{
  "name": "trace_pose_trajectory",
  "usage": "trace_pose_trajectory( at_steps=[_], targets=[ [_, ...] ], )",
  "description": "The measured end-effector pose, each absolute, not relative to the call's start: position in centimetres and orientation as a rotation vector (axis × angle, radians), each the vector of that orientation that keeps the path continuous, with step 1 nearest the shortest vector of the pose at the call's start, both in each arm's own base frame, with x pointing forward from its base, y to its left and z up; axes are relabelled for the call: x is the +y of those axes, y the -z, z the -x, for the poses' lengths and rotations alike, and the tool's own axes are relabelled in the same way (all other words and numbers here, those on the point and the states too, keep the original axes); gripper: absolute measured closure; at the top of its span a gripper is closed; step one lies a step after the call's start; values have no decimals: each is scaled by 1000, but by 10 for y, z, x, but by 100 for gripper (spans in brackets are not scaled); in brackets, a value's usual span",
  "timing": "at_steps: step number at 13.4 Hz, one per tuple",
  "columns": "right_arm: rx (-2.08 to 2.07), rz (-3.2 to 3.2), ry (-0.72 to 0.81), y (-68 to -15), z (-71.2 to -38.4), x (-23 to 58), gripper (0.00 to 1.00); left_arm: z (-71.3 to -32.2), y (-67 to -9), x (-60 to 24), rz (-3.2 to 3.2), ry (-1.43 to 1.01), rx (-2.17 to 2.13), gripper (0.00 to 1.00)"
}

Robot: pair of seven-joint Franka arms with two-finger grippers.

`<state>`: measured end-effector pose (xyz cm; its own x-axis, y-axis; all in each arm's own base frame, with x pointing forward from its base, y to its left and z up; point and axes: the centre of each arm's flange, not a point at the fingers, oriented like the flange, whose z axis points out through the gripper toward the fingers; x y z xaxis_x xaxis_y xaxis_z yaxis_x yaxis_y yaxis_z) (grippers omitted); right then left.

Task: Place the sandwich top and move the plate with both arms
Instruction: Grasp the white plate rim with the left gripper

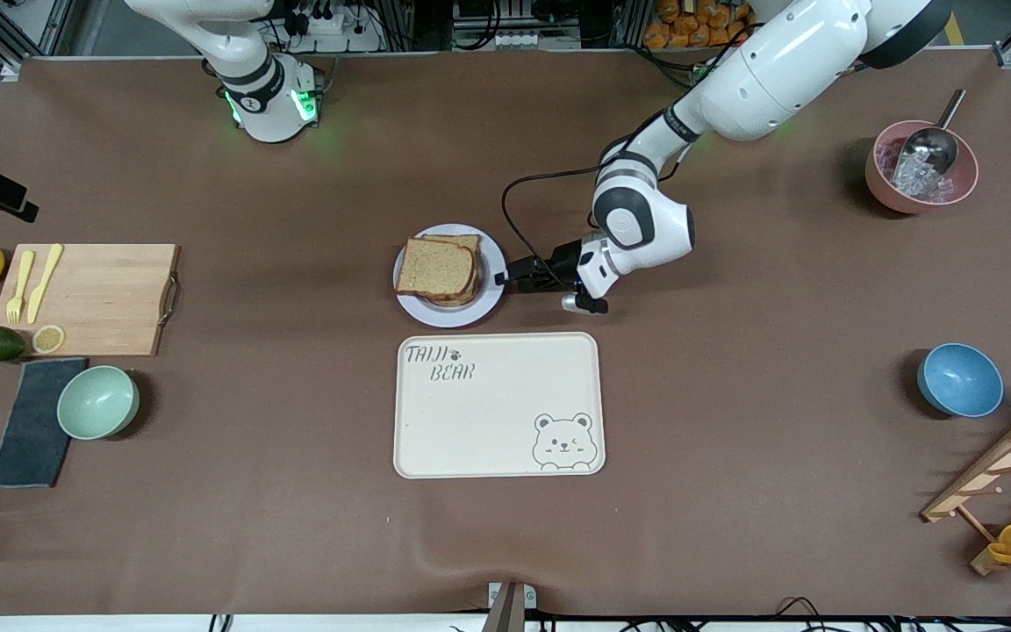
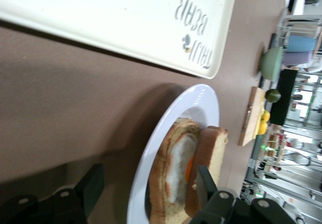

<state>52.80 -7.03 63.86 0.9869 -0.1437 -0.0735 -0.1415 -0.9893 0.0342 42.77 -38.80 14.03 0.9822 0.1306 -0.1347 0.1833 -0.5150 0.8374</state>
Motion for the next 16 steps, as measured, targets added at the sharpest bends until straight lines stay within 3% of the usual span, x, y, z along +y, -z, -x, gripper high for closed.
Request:
trace_pose_trajectory(
  at_steps=[11,16],
  targets=[
    [-143,-3184,89,-644,-530,-61,0,-419,-113,-389,-1969,47,117,17],
    [-122,-3219,65,-646,-530,-73,0,-420,-104,-386,-1931,24,74,25]
  ],
)
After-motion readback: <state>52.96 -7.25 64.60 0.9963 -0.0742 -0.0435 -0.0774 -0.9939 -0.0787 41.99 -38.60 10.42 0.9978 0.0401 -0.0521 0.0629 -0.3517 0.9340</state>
